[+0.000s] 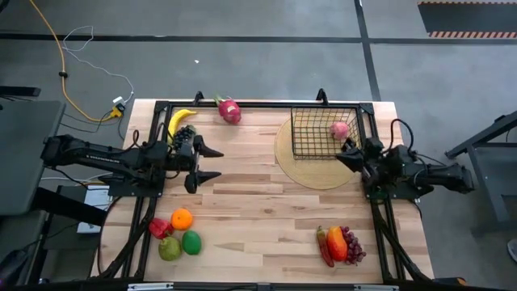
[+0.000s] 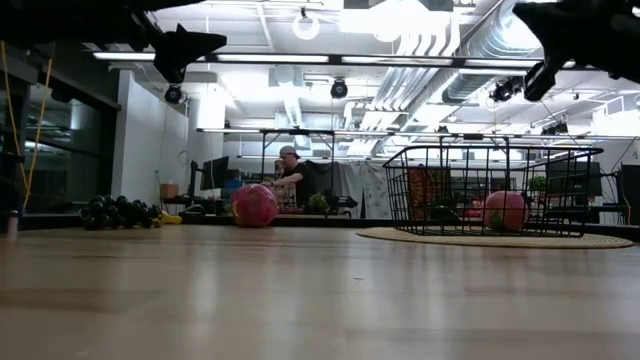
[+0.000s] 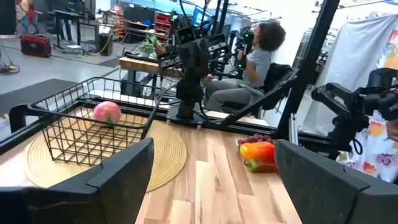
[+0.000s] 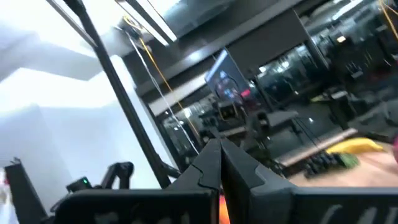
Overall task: Build produce basket
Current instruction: Put the chili pepper into the wire basket
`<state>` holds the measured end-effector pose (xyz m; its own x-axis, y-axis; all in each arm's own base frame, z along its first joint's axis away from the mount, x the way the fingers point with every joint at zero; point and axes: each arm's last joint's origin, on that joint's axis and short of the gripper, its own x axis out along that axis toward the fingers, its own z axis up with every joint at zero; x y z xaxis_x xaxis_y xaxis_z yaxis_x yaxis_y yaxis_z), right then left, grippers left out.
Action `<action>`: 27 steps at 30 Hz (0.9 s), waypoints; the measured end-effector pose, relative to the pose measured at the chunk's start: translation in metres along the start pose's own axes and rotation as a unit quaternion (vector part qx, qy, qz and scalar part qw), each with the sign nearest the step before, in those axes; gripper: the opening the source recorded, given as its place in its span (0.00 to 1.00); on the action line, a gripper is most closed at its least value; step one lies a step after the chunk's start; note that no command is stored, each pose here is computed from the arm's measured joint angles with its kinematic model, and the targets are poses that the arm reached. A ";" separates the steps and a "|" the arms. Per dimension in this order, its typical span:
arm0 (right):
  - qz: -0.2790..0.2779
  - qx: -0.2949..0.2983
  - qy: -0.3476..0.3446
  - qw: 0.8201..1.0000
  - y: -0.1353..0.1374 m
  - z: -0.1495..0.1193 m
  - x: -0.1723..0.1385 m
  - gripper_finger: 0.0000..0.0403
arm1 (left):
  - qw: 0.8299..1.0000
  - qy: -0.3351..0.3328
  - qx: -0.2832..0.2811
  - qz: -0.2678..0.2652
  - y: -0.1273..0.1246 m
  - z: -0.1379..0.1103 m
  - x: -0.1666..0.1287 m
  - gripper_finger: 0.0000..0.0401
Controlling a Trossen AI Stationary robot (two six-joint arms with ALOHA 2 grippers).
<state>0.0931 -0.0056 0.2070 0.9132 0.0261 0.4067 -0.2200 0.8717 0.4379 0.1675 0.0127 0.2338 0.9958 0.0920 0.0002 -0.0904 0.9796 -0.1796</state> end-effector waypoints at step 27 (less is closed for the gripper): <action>-0.235 0.047 0.460 0.855 0.038 -0.014 0.098 0.18 | 1.000 -0.003 0.018 0.018 -0.004 -0.001 0.000 0.80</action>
<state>0.1794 0.0374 0.2524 0.7818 0.0958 -0.6162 0.2579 0.8500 0.4594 0.1678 0.0090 0.2337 0.9918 0.1278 -0.0006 -0.1266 0.9813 -0.1450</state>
